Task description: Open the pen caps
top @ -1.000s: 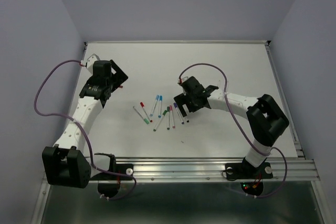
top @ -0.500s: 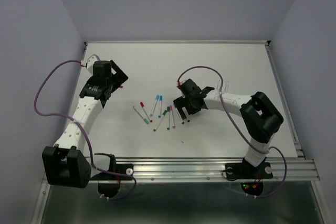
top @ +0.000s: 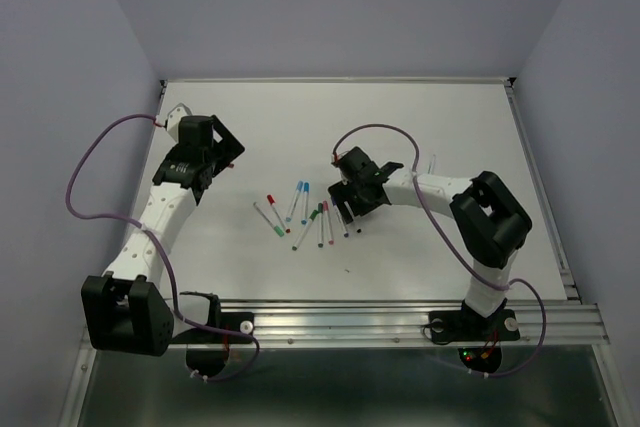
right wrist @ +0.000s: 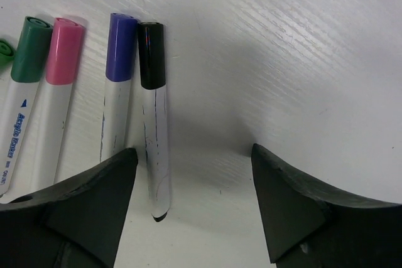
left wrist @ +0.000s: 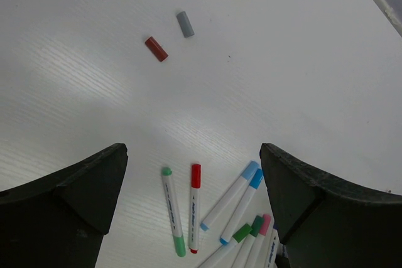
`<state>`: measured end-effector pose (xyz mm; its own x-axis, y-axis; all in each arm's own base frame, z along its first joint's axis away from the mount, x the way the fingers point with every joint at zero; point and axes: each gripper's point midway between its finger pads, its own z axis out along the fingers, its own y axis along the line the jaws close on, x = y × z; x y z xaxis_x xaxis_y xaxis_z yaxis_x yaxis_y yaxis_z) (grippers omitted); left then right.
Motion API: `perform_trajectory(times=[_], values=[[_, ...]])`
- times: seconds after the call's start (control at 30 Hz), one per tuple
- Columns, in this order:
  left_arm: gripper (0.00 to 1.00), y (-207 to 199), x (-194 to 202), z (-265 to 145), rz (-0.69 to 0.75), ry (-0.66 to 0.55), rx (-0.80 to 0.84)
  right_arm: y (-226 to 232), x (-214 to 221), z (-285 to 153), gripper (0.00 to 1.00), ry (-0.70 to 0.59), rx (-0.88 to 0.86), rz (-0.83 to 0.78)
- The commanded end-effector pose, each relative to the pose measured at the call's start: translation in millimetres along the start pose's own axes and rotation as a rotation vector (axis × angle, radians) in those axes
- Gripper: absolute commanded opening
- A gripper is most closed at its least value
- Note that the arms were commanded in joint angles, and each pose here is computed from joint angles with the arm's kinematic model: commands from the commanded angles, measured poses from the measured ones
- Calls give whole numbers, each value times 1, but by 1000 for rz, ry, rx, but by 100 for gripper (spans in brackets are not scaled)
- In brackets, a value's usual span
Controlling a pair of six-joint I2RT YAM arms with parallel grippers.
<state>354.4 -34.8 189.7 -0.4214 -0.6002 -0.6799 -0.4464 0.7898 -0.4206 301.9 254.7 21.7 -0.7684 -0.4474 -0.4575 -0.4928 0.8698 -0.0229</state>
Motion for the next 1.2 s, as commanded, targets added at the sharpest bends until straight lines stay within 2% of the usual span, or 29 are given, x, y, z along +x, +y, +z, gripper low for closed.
perform_trajectory(times=[0.0,0.23,0.27,0.33,0.37,0.47,0.53,0.7,0.77,0.8,0.87,0.97,1.1,1.17], values=[[99,-4,-6,2,17,-23,12,11,3,18,75,17,-31,-12],[99,-4,-6,2,18,-25,11,14,9,29,52,44,-43,-20],[99,-4,-6,2,18,-26,10,14,11,31,41,51,-39,-21],[99,-4,-7,2,20,-27,11,14,13,33,35,58,-41,-22],[99,-4,-6,2,20,-26,10,14,14,35,27,61,-42,-22],[99,-5,-6,1,22,-24,19,15,19,37,15,73,-49,-27],[99,-7,-6,1,25,-22,31,16,20,39,1,70,-56,-27],[99,-22,-2,-2,49,-6,120,7,-13,24,1,-54,7,19],[99,-38,7,-7,66,33,222,2,-35,5,1,-134,30,33],[99,-55,15,-15,82,61,329,3,-51,-10,1,-195,20,46],[99,-74,20,-25,97,66,437,-3,-70,-28,1,-267,4,84],[99,-105,36,-47,136,110,598,11,-97,-68,1,-390,-120,95],[99,-145,48,-80,154,114,812,50,-101,-112,1,-466,-377,45],[99,-157,53,-92,146,125,879,60,-105,-128,1,-505,-445,39]])
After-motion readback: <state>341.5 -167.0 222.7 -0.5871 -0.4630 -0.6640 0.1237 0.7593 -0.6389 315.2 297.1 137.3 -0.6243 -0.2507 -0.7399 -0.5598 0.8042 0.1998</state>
